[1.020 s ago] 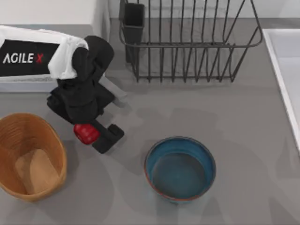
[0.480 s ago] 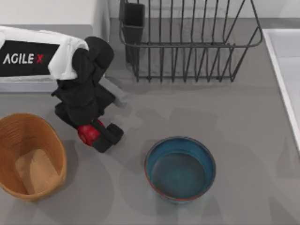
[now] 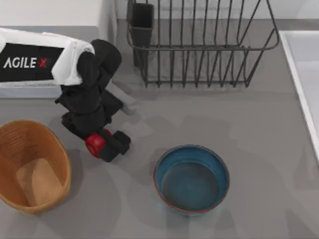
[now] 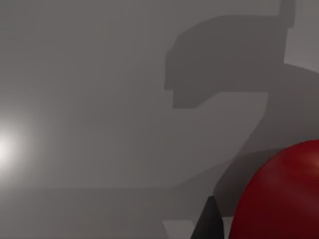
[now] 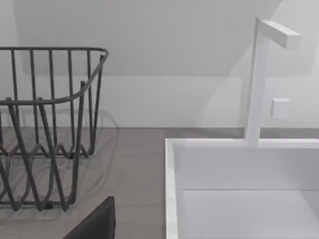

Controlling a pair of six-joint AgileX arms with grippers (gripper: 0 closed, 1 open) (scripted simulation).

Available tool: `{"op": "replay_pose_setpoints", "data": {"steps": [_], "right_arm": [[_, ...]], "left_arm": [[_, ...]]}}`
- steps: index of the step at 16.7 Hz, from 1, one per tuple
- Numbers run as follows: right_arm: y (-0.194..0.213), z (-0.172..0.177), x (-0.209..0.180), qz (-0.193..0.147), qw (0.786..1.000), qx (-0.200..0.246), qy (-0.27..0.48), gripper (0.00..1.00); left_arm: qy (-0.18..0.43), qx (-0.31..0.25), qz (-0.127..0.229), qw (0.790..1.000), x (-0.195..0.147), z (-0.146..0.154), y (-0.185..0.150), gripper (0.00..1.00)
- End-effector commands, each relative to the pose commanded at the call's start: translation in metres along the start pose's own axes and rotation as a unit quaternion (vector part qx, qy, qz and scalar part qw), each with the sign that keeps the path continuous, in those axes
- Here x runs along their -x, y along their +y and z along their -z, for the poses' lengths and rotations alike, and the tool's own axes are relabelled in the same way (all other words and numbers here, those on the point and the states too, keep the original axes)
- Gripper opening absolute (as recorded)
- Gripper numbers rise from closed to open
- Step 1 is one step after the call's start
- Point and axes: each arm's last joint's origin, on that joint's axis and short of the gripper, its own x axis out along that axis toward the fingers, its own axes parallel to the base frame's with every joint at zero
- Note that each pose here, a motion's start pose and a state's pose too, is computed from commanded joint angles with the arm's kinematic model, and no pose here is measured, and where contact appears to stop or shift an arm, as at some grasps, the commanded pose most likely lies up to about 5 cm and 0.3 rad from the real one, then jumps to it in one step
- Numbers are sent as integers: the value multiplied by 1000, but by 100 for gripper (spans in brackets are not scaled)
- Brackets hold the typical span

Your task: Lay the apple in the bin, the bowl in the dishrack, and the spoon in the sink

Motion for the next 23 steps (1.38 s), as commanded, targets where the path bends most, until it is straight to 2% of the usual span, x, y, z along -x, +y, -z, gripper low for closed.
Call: {"op": "replay_pose_setpoints", "data": {"steps": [4, 5, 8, 16, 21, 23], "right_arm": [[0, 0, 0, 0, 1000, 0, 0, 100], [0, 0, 0, 0, 1000, 0, 0, 100], [0, 0, 0, 0, 1000, 0, 0, 100], [0, 0, 0, 0, 1000, 0, 0, 100], [0, 0, 0, 0, 1000, 0, 0, 100], [0, 0, 0, 0, 1000, 0, 0, 100]], "left_arm": [[0, 0, 0, 1000, 0, 0, 0, 0], [-7, 6, 19, 1000, 7, 1, -4, 0], [-9, 6, 18, 1000, 18, -2, -3, 0], [-6, 6, 19, 1000, 103, -2, 3, 0], [-5, 5, 19, 1000, 104, -2, 4, 0], [3, -13, 18, 1000, 103, -2, 2, 0]]}}
